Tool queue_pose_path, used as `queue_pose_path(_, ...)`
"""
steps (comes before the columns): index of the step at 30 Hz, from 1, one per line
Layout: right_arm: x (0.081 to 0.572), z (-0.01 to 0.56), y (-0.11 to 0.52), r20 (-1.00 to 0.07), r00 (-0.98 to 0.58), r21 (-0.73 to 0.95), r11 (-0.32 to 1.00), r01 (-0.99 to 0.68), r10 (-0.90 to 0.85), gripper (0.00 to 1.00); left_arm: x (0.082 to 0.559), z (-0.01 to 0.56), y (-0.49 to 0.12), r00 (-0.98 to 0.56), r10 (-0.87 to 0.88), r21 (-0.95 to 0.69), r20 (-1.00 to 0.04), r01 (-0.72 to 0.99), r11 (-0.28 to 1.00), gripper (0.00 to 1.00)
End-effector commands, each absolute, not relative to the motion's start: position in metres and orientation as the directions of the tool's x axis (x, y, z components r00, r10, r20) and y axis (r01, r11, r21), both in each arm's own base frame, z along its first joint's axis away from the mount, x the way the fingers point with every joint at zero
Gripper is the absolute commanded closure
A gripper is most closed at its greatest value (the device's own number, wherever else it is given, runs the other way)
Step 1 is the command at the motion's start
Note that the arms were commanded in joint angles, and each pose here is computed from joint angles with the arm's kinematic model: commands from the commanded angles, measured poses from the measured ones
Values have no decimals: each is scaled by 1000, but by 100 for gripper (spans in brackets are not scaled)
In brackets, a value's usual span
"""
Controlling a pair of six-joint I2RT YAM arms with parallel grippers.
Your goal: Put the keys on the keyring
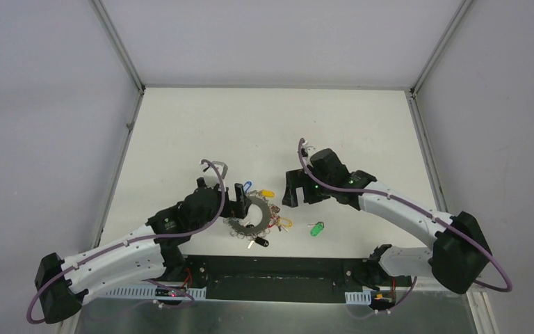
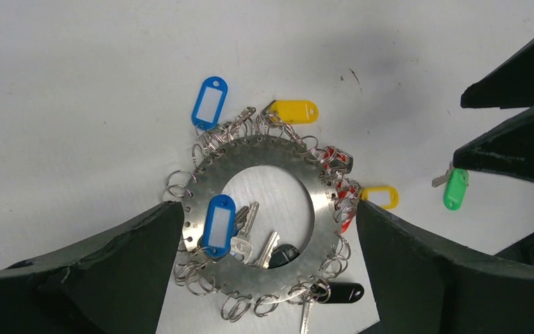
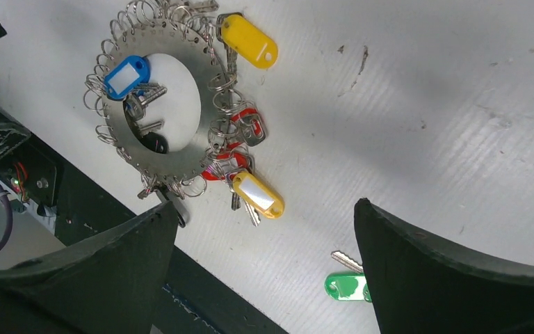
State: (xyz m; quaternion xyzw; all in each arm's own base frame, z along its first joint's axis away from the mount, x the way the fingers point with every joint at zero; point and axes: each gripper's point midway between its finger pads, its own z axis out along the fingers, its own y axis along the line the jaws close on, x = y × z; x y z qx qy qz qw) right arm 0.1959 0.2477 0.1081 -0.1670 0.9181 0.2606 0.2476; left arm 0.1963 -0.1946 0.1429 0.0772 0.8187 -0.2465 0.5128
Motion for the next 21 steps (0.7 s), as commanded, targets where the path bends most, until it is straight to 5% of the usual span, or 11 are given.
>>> queue_pose_path(1,193,114,268,-486,-853,470,765,-440,-192,2,198,148,-203,-554,-140,-353,-821,300,886,1)
queue_pose_path(13,190,92,302,-364,-880,552,690,-468,-306,25,204,121,-218,-813,-162,-512,-559,185,839,1)
queue_pose_path(21,184,84,317,-318,-874,574,659,-487,-368,51,202,107,-192,-875,-279,-625,-396,35,780,1)
